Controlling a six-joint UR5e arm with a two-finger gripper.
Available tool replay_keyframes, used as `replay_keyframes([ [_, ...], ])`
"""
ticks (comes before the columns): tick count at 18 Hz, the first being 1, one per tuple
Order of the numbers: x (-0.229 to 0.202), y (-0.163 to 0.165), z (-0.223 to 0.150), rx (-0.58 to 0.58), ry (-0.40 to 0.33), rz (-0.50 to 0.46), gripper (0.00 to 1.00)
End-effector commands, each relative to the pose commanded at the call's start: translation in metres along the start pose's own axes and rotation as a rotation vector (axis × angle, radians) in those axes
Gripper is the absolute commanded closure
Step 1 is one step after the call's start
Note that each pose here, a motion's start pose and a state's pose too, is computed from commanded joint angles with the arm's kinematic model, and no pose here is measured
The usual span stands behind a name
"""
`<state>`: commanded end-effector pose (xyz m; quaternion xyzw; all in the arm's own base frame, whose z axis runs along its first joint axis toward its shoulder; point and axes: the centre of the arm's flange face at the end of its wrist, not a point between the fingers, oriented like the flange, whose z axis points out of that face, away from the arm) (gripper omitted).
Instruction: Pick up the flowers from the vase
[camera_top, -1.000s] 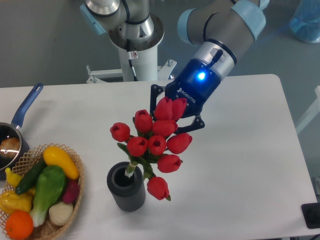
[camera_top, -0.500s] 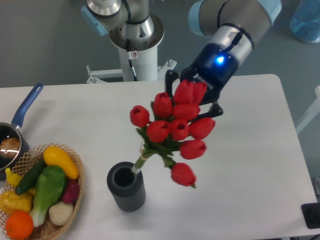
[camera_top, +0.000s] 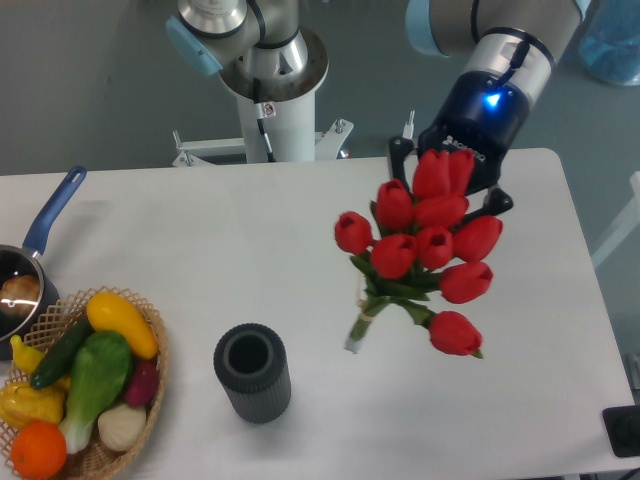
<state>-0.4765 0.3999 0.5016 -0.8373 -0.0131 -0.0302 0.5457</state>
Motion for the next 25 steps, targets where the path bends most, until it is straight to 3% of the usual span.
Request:
replay_keyframes([
  [7,-0.007,0.057,0.008,-0.197,-0.08,0.172,1.0],
  [12,-0.021,0.042,-0.001,-0.304,-0.166,0.242,1.0],
  [14,-0.021,0.043,0.001,-0.395,-0.19,0.339,0.97],
  [17,-0.014,0.055,0.01,-0.544,-0.153,0.381,0.94],
  [21,0.01,0.065,0.033,-0.791,-0.035,0.44,0.92],
  [25,0.015,0.058,0.036,-0.848,-0.029,0.426,0.92],
])
